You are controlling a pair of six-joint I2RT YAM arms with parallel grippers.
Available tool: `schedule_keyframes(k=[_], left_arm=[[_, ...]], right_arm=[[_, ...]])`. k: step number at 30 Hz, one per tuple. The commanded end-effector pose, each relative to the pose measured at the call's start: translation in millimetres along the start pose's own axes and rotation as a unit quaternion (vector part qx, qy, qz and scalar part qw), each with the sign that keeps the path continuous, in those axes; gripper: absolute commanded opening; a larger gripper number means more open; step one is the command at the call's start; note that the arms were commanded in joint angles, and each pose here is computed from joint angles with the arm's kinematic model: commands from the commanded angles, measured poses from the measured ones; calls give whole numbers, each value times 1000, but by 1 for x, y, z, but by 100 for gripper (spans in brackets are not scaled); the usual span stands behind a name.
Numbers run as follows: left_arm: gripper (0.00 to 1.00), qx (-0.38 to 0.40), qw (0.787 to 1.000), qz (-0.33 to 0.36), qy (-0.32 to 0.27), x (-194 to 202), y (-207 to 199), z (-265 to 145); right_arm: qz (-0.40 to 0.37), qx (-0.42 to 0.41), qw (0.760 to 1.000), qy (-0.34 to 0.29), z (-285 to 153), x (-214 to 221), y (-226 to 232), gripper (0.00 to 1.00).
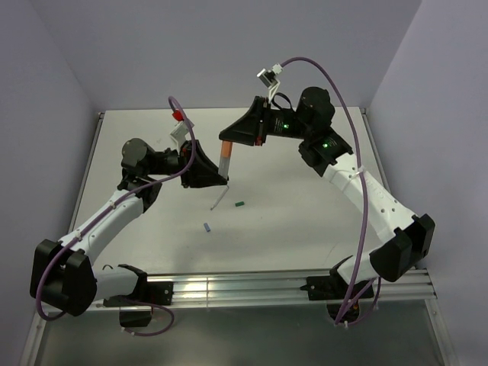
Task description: Insert the pens into the pen caps
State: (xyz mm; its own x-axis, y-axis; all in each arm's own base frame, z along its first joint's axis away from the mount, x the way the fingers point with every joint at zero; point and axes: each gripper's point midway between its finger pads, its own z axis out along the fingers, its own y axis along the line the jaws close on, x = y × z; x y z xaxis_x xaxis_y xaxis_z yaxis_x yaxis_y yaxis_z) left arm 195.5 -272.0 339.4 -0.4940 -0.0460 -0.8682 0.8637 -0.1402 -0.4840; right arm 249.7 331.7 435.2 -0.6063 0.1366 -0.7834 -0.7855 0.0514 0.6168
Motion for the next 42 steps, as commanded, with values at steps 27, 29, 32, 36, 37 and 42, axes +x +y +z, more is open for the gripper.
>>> schedule_keyframes(k=[27, 29, 32, 36, 37, 42], left_arm=[[0, 19, 996, 68, -47, -34, -20, -4], [0, 21, 996, 73, -47, -35, -21, -4], [0, 19, 996, 75, -48, -36, -19, -4], [0, 14, 996, 79, -48, -36, -15, -6], [0, 14, 995, 82, -48, -37, -16, -6], [0, 5, 995, 90, -48, -41, -11, -9]], right_arm=[[23, -16, 991, 131, 6, 111, -38, 0], [31, -22, 989, 140, 7, 117, -38, 0], [46, -28, 987, 153, 9, 127, -39, 0], [55, -29, 985, 163, 9, 138, -41, 0], [56, -28, 985, 164, 8, 139, -42, 0], [65, -32, 982, 174, 4, 150, -42, 0]])
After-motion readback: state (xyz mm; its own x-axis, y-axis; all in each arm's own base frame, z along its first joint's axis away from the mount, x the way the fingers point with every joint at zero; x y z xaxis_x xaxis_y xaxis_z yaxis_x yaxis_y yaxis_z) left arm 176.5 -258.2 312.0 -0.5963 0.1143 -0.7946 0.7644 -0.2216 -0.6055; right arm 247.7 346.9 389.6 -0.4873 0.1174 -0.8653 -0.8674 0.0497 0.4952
